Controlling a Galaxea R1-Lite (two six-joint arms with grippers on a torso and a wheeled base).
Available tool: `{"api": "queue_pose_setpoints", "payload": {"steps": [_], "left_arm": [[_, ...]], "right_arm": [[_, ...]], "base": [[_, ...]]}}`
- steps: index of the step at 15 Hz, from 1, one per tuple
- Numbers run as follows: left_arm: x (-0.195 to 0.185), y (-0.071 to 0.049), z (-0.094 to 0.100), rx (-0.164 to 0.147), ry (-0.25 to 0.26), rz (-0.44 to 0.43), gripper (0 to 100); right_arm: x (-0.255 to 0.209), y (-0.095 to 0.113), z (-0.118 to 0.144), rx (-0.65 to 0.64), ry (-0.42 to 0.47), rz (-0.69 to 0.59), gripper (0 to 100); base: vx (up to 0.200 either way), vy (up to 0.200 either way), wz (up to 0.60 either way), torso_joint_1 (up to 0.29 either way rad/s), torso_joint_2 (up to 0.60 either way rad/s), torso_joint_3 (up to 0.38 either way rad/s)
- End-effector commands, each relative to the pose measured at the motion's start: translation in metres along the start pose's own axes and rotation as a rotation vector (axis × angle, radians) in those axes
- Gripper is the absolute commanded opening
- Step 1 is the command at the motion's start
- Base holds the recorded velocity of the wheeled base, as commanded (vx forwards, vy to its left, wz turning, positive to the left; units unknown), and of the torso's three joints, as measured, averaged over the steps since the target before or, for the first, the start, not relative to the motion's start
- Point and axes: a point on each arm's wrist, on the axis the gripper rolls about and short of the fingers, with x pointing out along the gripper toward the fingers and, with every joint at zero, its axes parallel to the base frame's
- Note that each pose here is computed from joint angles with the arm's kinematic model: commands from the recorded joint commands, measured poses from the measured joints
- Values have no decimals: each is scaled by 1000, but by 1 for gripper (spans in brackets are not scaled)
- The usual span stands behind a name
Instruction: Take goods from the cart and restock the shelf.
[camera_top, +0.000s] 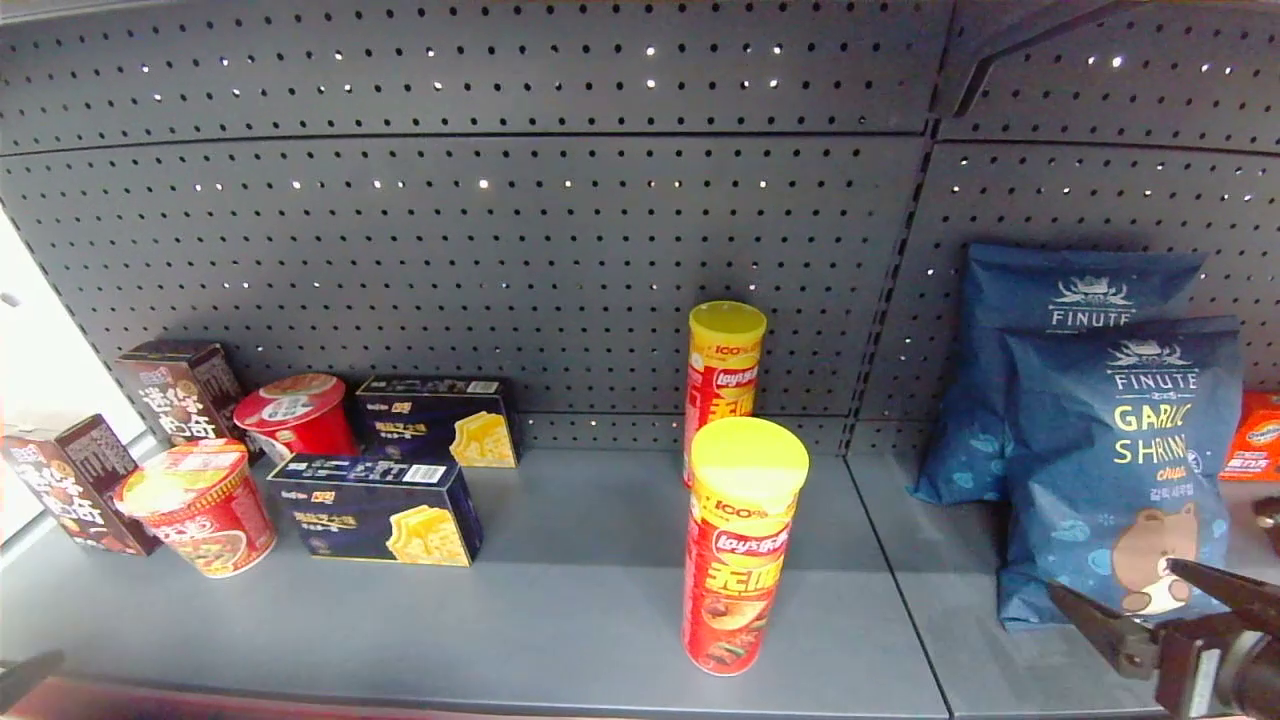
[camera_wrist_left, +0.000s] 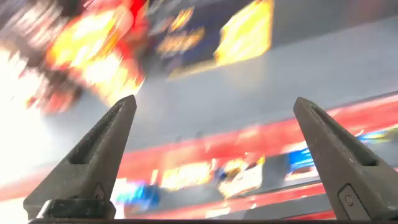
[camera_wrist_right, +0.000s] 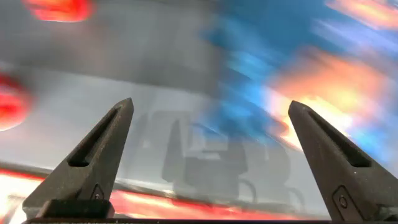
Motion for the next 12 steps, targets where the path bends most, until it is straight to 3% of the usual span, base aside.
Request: {"api": "queue_pose_setpoints", "payload": {"steps": [1,2,3,5,7,9,12], "left_arm": [[-28,-10,-36,-20,-24,165,100],[-36,-15,-48,-34,-26,205,100],[-42,-18,-51,-32,-65,219,100],[-43,-19,-52,-43,-87,198,100],[-43,-20,-51,-30,-102,149,100],[-43,-20,-51,-4,-103,136,100],[-43,-23,-51,-8,-129,19,100]], "right_arm": [[-48,-34,-36,98,-58,-259,100],[-61,-40,-55,133,-68,-382,100],[-67,-40,-65,147,-81,-430,100],[-85,-38,-79,156,-133,-452,100],[-104,-31,-101,118,-197,-303,100],[-108,-28,-102,62,-225,-161,100],[-110,-27,-103,23,-248,-102,100]], "base": [[0,0,0,0,0,0],[0,0,0,0,0,0],[0,0,0,0,0,0],[0,0,0,0,0,0],[0,0,0,0,0,0],[0,0,0,0,0,0],[0,0,0,0,0,0]]}}
